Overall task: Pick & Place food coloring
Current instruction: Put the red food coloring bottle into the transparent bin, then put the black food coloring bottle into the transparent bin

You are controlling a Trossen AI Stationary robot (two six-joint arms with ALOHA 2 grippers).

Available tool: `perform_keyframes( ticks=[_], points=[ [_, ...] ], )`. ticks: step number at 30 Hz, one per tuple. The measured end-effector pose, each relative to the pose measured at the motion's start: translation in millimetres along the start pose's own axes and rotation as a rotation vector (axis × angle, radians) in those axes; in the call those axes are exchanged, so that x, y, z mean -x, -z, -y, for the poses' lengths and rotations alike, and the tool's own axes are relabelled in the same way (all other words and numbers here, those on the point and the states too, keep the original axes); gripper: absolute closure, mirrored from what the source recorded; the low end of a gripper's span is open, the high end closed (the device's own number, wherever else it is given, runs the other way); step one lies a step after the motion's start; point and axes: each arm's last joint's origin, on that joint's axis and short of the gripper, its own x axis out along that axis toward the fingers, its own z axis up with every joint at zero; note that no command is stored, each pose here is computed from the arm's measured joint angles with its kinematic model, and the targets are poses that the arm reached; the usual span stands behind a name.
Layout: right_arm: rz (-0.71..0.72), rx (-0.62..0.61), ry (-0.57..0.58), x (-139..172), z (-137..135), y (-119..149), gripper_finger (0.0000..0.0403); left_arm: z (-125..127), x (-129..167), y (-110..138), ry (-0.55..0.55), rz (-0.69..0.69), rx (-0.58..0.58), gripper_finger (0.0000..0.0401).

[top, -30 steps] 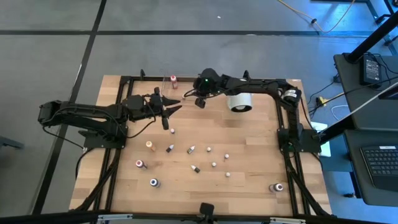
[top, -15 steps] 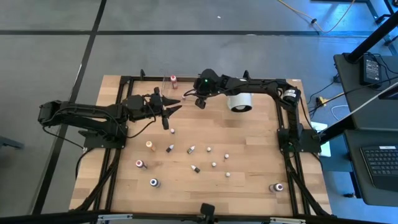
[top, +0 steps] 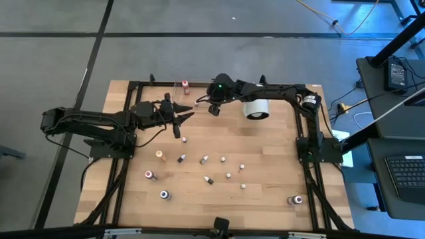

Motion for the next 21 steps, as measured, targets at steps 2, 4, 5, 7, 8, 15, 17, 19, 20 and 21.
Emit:
perform_keyframes(
  ticks=[2,4,5,7,8,15,17,19,20,21],
  points=[
    [-0.001,0.000,0.000,0,0,0,0.0318,0,0,0,0.000,0.000,0.000,0.0299],
    [-0.001,0.000,0.000,0,0,0,0.0308,0,0,0,0.000,0.000,0.000,0.0300],
    [-0.001,0.000,0.000,0,0,0,0.0303,0,0,0,0.000,0.000,0.000,0.0301],
    [0.000,0.000,0.000,0,0,0,0.0293,0,0,0,0.000,0.000,0.000,0.0303],
    [0.000,-0.001,0.000,0,0,0,0.0289,0,0,0,0.000,0.000,0.000,0.0303],
    [-0.001,0.003,0.001,5,0,-3,0.0279,0,0,1,0.000,-0.009,-0.002,0.0299],
    [0.029,0.025,-0.004,17,-1,-12,0.0279,0,0,2,0.000,-0.016,-0.005,0.0300],
    [0.079,0.066,-0.036,35,-7,-26,0.0280,0,0,2,0.000,-0.016,-0.019,0.0302],
    [0.103,0.083,-0.063,45,-13,-32,0.0281,0,0,2,0.000,-0.016,-0.026,0.0303],
    [0.112,0.102,-0.097,55,-20,-36,0.0282,0,0,2,0.000,-0.016,-0.029,0.0303]
  ],
)
